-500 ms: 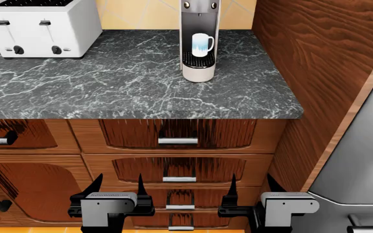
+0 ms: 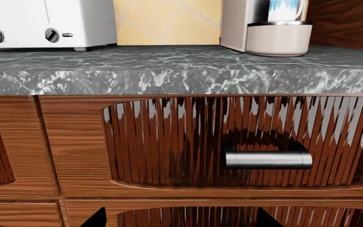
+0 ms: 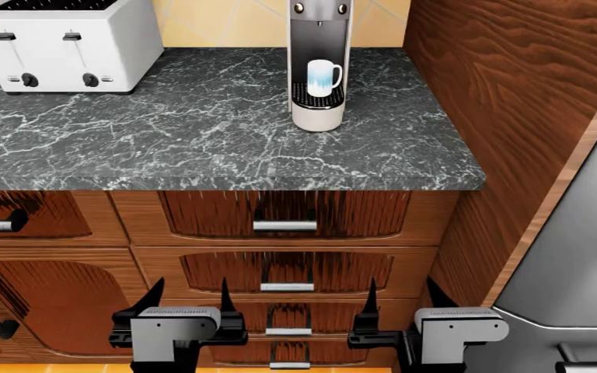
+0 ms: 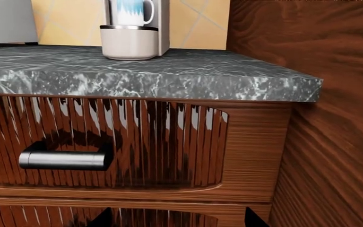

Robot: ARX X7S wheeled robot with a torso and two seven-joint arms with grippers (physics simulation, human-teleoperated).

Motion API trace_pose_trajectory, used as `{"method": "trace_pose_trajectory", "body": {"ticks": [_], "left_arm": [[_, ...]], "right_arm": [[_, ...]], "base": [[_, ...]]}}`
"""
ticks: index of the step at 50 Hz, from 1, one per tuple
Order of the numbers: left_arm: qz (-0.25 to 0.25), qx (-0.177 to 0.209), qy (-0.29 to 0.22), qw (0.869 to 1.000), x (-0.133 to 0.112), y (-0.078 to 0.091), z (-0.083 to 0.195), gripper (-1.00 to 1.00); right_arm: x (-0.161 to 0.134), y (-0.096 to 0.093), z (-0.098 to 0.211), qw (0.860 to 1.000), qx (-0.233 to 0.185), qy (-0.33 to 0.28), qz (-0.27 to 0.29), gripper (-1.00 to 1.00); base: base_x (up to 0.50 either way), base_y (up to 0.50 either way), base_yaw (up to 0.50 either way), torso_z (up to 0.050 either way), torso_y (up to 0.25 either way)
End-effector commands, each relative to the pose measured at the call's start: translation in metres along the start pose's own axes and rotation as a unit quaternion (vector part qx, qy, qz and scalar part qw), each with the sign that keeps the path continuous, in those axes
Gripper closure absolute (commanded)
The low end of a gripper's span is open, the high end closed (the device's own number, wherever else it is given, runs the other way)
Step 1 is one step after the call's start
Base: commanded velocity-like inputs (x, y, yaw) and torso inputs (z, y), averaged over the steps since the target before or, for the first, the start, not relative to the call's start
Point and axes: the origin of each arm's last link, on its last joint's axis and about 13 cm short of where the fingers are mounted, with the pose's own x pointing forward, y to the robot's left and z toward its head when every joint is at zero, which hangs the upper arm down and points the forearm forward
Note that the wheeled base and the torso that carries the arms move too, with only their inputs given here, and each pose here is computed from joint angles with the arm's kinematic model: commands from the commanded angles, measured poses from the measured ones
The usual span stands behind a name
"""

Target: Press the button on the coffee machine to serve coffee.

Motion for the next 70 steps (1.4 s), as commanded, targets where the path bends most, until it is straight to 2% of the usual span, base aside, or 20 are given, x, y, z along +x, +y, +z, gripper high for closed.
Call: {"method": "trace_pose_trajectory", "body": {"ticks": [1, 7, 17, 27, 33, 58, 66, 68, 70], "left_arm": [[0.005, -0.001, 0.001, 1.0, 0.0008, -0.0007, 0.0004, -1.0], [0.006, -0.003, -0.002, 1.0, 0.0009, -0.0009, 0.001, -1.0], [0.006, 0.003, 0.0, 1.0, 0.0017, -0.0015, -0.0004, -1.0], [0.005, 0.01, -0.006, 1.0, 0.0019, -0.0012, -0.0003, -1.0], [-0.002, 0.023, -0.016, 1.0, 0.0006, -0.0007, 0.0008, -1.0], [0.002, 0.034, -0.023, 0.999, 0.0009, -0.0009, 0.0015, -1.0], [0.002, 0.018, -0.022, 1.0, 0.001, 0.0009, 0.0008, -1.0], [0.003, 0.003, -0.015, 1.0, 0.0007, 0.0017, 0.0007, -1.0], [0.001, 0.008, -0.018, 1.0, -0.0003, 0.002, 0.0011, -1.0]], "right_arm": [[-0.0004, 0.0, 0.0002, 1.0, 0.004, -0.005, 0.002, -1.0], [-0.0006, -0.0005, 0.0022, 1.0, 0.001, -0.009, 0.0, -1.0], [-0.0006, -0.0003, 0.0035, 1.0, -0.005, -0.018, 0.0, -1.0], [0.0002, -0.0004, 0.0002, 1.0, -0.013, -0.004, -0.006, -1.0], [0.0003, -0.0003, 0.0002, 1.0, -0.008, -0.004, -0.005, -1.0], [0.0005, -0.0001, 0.0018, 1.0, -0.018, 0.001, -0.005, -1.0], [0.0013, 0.0008, 0.0, 1.0, -0.018, 0.002, -0.003, -1.0], [0.0007, 0.0007, 0.0007, 1.0, -0.018, 0.001, -0.003, -1.0], [0.0005, 0.0009, 0.0003, 1.0, -0.018, 0.001, -0.003, -1.0]], "base": [[0.0, 0.0, 0.0, 0.0, 0.0], [0.0, 0.01, 0.0, 0.0, 0.0], [0.17, 0.4, 0.0, 0.0, 0.0], [0.19, 0.16, 0.0, 0.002, 0.0], [0.0, 0.0, 0.0, 0.047, 0.0], [0.0, 0.0, 0.0, 0.05, 0.0], [0.0, 0.0, 0.0, 0.037, 0.0], [0.0, 0.0, 0.0, 0.0, 0.0], [0.0, 0.0, 0.0, 0.0, 0.0]]}}
